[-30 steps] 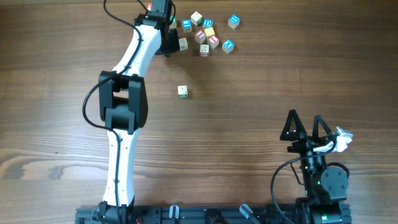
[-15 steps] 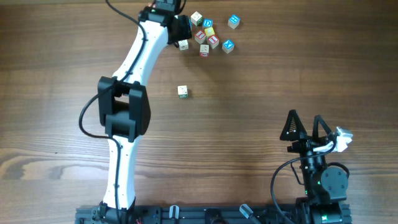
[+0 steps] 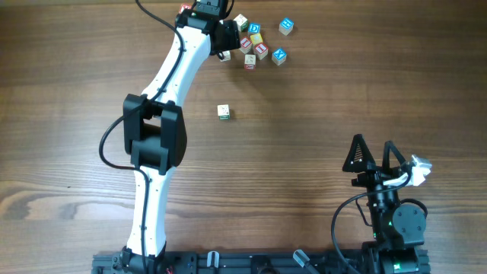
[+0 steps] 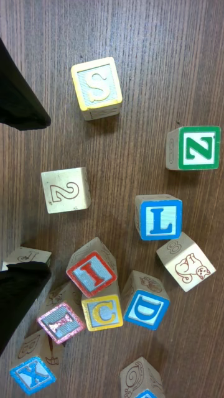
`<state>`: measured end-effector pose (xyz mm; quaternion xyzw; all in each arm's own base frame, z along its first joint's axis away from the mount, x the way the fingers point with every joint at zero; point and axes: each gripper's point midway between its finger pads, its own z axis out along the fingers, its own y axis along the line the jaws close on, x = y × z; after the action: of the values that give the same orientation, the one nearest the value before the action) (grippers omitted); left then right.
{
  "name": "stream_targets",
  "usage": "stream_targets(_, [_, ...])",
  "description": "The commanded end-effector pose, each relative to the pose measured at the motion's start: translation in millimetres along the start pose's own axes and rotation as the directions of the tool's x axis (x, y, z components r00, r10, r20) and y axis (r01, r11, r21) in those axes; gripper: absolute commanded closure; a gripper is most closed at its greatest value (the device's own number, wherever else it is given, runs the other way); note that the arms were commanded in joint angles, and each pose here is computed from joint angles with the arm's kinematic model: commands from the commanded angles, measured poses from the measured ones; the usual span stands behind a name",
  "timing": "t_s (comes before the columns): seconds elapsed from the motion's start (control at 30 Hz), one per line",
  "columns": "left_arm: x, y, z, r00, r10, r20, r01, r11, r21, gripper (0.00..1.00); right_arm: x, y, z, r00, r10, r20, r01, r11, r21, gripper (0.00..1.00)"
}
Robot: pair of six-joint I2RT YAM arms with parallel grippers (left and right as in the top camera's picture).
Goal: Form a circle
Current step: 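Lower the left gripper and grasp the white 2 block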
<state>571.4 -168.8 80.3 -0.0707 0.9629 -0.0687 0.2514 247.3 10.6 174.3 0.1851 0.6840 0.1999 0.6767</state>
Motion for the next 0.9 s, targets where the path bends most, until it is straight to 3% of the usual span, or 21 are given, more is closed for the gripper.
stream_targets(0.0, [-3,1,0,1.0,-0.014,0.013,0.014,1.0,-0.002,0.28,-3,-2,0,1.0,0.002,0.016,-0.002,1.0,0.01,0.0])
stream_targets(0.53, [3,4,32,1.0,-0.011,0.008,0.011,1.0,-0.006,0.23,-3,-2,0,1.0,0.002,0.016,-0.002,1.0,0.01,0.0])
stream_targets(0.87, [13,5,39,1.0,-0.006,-0.021,0.006,1.0,-0.016,0.27,-3,-2,0,1.0,0.002,0.016,-0.002,1.0,0.01,0.0])
